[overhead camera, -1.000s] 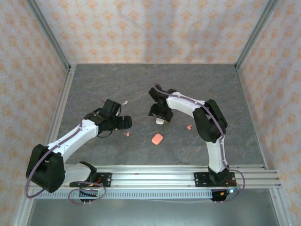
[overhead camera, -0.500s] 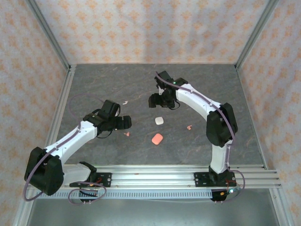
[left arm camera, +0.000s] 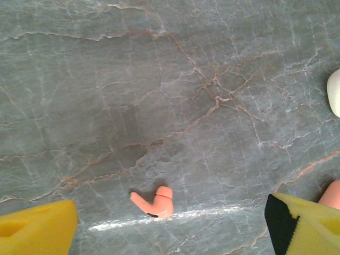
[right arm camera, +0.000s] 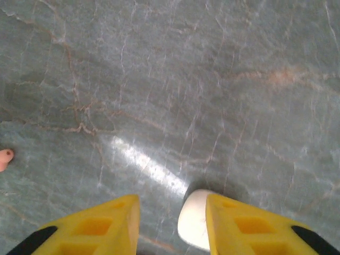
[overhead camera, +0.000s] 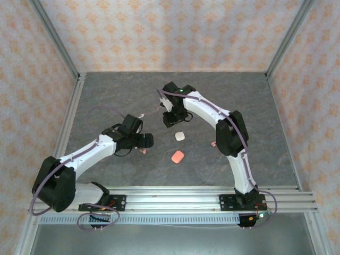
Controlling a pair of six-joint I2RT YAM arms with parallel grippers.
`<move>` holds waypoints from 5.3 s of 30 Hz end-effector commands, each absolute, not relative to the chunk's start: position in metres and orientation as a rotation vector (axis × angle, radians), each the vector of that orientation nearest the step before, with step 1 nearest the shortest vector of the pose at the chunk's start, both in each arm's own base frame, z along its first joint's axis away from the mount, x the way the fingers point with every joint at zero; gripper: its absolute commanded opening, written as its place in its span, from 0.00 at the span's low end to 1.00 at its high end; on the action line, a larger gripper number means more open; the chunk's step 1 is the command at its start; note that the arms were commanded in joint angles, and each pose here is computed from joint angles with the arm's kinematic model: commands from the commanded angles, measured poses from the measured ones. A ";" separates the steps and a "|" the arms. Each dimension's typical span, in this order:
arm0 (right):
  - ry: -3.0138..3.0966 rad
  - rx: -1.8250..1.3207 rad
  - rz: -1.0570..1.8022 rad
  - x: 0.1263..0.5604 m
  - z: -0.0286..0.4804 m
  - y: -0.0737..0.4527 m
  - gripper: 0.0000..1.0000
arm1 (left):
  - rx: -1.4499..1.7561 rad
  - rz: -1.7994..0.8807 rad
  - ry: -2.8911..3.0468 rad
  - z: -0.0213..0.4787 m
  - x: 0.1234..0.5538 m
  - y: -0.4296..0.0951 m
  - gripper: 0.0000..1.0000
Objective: Insert the wireless bluetooth earbuds into the charging case
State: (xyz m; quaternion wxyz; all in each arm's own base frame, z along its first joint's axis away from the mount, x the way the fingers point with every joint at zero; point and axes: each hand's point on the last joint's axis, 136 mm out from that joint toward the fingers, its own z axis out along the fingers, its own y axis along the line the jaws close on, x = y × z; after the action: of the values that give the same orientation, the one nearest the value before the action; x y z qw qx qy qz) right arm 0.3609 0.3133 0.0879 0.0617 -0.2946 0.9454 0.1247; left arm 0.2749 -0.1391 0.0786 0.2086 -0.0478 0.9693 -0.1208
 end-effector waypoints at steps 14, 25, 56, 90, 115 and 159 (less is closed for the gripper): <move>3.081 -0.805 0.339 0.354 0.030 0.270 0.23 | -0.124 -0.296 2.701 0.074 0.266 -0.154 0.91; 3.150 -0.671 0.314 0.322 0.018 0.249 0.22 | -0.113 -0.264 2.700 0.081 0.268 -0.151 0.91; 3.103 -0.637 0.376 0.281 0.077 0.231 0.49 | -0.126 -0.231 2.684 0.085 0.259 -0.139 0.91; 2.563 -1.816 0.162 0.277 0.047 0.240 0.78 | -0.109 -0.207 2.679 0.090 0.258 -0.136 0.92; 2.920 -1.298 0.128 0.298 0.019 0.243 0.43 | -0.090 -0.142 2.612 0.102 0.270 -0.129 0.94; 3.184 -0.018 0.093 0.312 0.013 0.222 0.59 | 0.035 -0.277 2.522 0.119 0.256 -0.134 0.96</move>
State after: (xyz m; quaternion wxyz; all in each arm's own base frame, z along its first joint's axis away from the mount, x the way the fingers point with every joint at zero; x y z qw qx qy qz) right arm 0.3215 0.2247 0.0220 -0.0080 -0.0179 0.9988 0.0456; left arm 0.2566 -0.1312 0.1198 0.2930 -0.0020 0.9509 -0.1002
